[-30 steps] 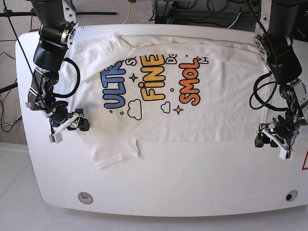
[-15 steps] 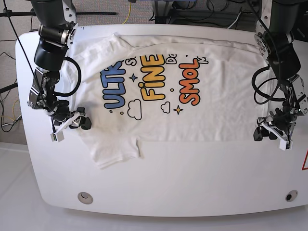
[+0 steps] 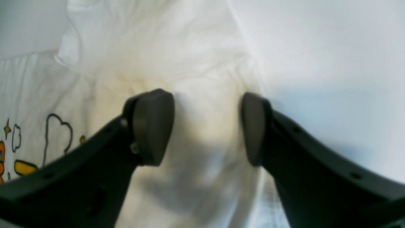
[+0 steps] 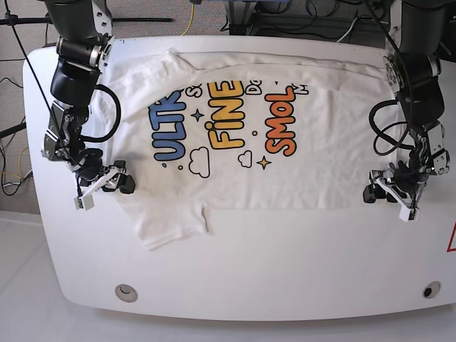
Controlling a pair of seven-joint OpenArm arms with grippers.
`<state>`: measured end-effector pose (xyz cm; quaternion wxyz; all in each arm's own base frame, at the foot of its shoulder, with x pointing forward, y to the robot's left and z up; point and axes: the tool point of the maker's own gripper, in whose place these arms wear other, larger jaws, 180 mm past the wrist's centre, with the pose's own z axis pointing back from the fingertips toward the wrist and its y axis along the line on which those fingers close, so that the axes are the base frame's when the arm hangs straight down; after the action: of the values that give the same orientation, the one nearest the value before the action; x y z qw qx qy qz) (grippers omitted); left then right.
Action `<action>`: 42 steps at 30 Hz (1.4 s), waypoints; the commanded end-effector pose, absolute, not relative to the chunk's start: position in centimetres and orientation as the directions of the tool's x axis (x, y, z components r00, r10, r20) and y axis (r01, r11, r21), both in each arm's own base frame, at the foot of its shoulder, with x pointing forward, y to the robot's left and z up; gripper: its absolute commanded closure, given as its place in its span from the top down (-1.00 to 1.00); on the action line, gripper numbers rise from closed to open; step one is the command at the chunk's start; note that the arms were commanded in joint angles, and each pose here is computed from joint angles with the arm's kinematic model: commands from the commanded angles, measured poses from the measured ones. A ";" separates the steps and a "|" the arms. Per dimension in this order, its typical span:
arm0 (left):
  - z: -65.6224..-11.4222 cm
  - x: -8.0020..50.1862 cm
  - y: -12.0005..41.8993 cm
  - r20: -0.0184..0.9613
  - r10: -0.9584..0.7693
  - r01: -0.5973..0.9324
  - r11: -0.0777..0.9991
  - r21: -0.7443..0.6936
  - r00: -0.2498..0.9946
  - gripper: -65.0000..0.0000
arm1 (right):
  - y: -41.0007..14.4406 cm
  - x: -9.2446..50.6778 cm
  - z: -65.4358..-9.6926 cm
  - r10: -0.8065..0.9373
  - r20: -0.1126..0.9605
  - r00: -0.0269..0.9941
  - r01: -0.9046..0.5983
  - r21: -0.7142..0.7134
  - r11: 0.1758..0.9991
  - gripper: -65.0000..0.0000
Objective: Fold the T-shirt properly
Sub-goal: 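Lower both open grippers onto the shirt's side edges near the hem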
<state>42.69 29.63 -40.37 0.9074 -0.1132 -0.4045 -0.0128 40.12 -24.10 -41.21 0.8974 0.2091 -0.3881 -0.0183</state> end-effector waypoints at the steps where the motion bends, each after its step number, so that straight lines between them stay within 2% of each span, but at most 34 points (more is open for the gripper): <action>1: -37.5 44.6 30.9 0.789 0.081 0.105 0.978 -0.181 0.609 0.34 | -24.8 41.2 -39.6 -0.186 0.718 0.671 -0.143 0.371 0.917 0.11; 16: -37.4 44.5 32.0 0.794 0.155 0.051 0.973 -0.227 0.587 0.33 | -24.9 40.7 -40.2 -0.164 0.703 0.692 -0.146 0.358 0.922 0.10; 42: -37.4 44.7 31.3 0.794 0.100 0.087 0.978 -0.188 0.599 0.35 | -24.5 40.2 -40.9 -0.160 0.691 0.705 -0.147 0.363 0.920 0.11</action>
<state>42.98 30.34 -40.13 0.9040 -0.1111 -0.4128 0.0066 39.82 -24.06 -41.54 0.9006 0.2060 -0.3824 -0.0128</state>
